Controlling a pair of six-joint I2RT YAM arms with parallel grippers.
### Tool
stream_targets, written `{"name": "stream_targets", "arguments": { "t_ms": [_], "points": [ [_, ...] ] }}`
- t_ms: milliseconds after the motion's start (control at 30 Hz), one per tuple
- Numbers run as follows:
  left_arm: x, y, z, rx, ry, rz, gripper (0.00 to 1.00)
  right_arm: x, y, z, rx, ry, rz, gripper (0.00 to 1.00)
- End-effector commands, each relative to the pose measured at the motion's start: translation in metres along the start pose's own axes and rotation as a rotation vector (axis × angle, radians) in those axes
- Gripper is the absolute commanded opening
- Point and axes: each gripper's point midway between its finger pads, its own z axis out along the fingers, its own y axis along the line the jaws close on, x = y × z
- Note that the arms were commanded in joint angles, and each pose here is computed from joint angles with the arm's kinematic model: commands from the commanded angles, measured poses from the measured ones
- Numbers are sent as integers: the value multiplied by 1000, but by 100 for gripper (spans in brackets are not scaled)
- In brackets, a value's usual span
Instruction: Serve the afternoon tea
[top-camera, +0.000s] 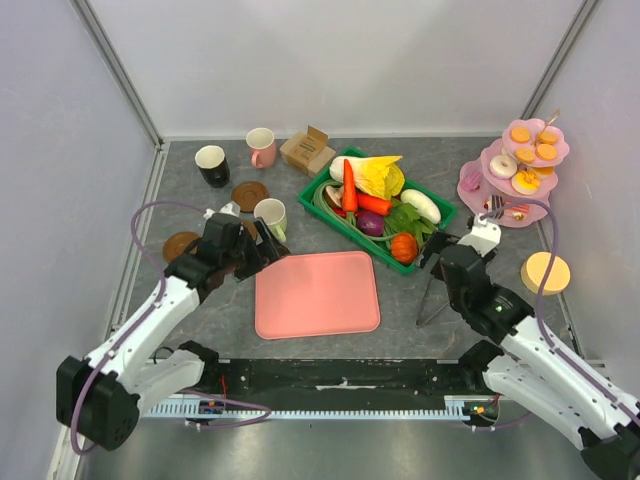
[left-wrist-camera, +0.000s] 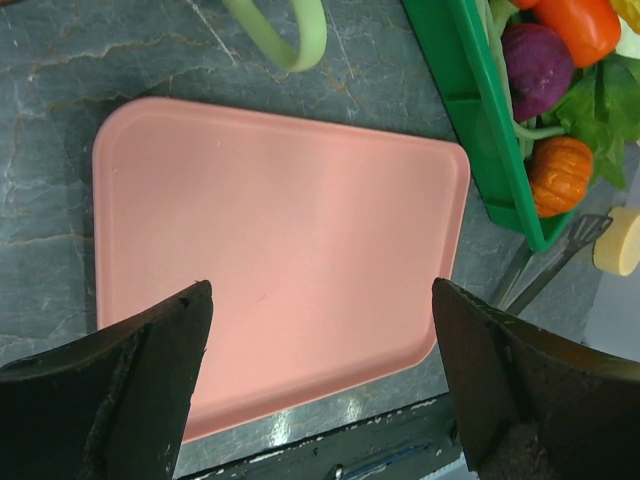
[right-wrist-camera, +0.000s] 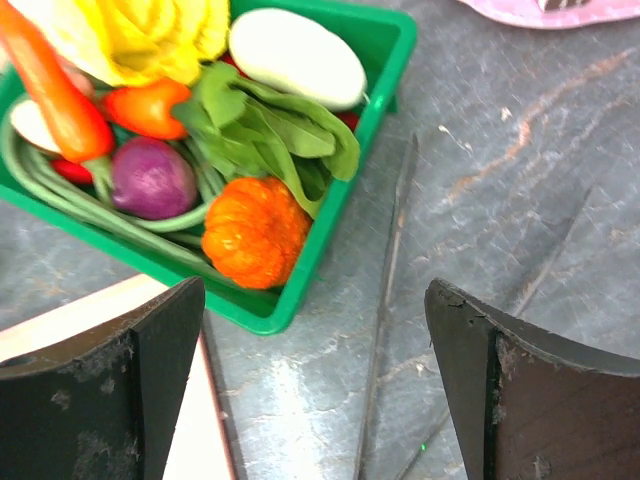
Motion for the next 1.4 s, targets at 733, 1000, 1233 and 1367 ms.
{"name": "stream_targets", "arguments": {
  "t_ms": [733, 1000, 1233, 1367],
  "points": [
    [-84, -3, 112, -276, -125, 200, 82, -14, 9, -15, -225, -187, 144, 98],
    [-89, 4, 131, -296, -138, 266, 63, -16, 7, -19, -235, -208, 164, 98],
    [-90, 2, 134, -280, -135, 318, 42, -19, 4, -20, -231, -221, 180, 98],
    [-91, 3, 132, -282, -131, 358, 28, -19, 3, -21, -230, -224, 186, 98]
  ]
}}
